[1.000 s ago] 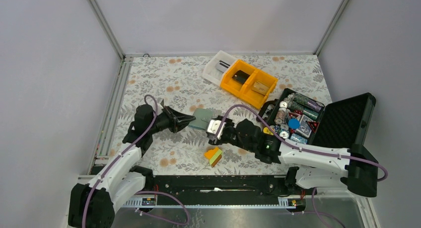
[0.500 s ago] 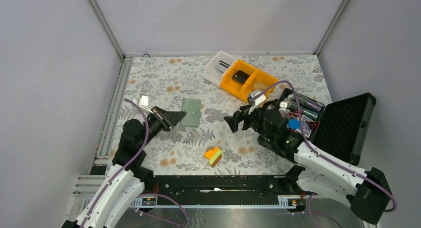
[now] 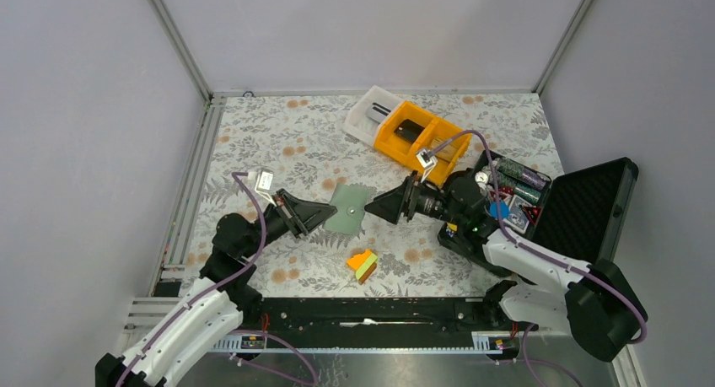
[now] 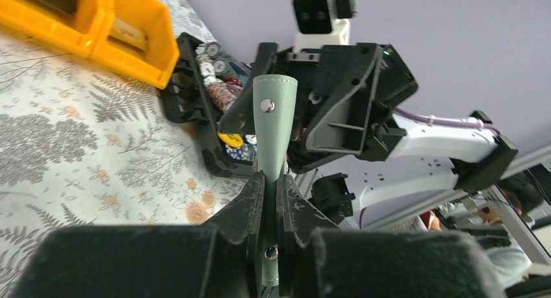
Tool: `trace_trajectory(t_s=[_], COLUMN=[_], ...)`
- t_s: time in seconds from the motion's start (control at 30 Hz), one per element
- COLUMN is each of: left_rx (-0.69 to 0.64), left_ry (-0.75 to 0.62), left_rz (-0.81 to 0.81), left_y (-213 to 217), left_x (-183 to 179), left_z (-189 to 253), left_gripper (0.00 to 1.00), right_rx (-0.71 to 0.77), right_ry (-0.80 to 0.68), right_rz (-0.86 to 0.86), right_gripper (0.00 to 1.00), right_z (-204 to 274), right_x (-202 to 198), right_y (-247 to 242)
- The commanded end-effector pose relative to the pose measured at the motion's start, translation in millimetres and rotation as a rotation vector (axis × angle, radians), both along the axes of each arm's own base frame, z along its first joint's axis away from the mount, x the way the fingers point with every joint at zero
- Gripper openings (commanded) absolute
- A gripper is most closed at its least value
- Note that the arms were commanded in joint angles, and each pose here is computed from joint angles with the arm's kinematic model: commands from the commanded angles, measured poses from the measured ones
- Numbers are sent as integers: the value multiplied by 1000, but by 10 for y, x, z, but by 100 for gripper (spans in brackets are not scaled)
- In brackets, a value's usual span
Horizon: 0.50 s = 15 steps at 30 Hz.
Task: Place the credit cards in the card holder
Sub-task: Pick up the card holder from the center of the board.
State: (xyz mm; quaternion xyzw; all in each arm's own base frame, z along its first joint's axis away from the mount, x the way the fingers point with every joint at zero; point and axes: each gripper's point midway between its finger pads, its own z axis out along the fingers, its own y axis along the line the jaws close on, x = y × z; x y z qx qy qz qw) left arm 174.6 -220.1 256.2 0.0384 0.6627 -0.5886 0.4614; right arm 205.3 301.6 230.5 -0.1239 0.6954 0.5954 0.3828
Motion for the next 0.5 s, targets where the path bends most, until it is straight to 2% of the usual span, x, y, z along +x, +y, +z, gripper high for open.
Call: trace_trajectory(t_s=[0.0,0.2,0.23,0.3,0.33,0.4,0.43,0.47], left_rx=[-56,-32,-29,-24,-22,-17,-17,-16], left_ry=[-139,-114,-109,-105,-103,-100,-99,-98], left_rz=[-95,-163,-168,-176,-184,-197,-205,-214], left_y=[-106,-229,-240,-257,-265,-282,-292,-303], left_x=[-168,-244,-249,-253,-260,-267,-273,-280], left_z=[292,213,198,186,183,179,181,185], left_gripper=[0,0,0,0,3,17,23,31], right_rx=[101,146,147,146,145,139,136,134], right_ry=[-37,-59,-67,-81,-86,-93,-96,-101], right_rz=[133,211,212,211,210,212,215,221], right_gripper=[83,65,58,38,26,8,2,0], right_z=[382,492,505,529,538,540,535,538], right_x=[-119,-241,-245,-248,-250,-248,-254,-263], right_y=[122,146,142,138,136,135,137,138])
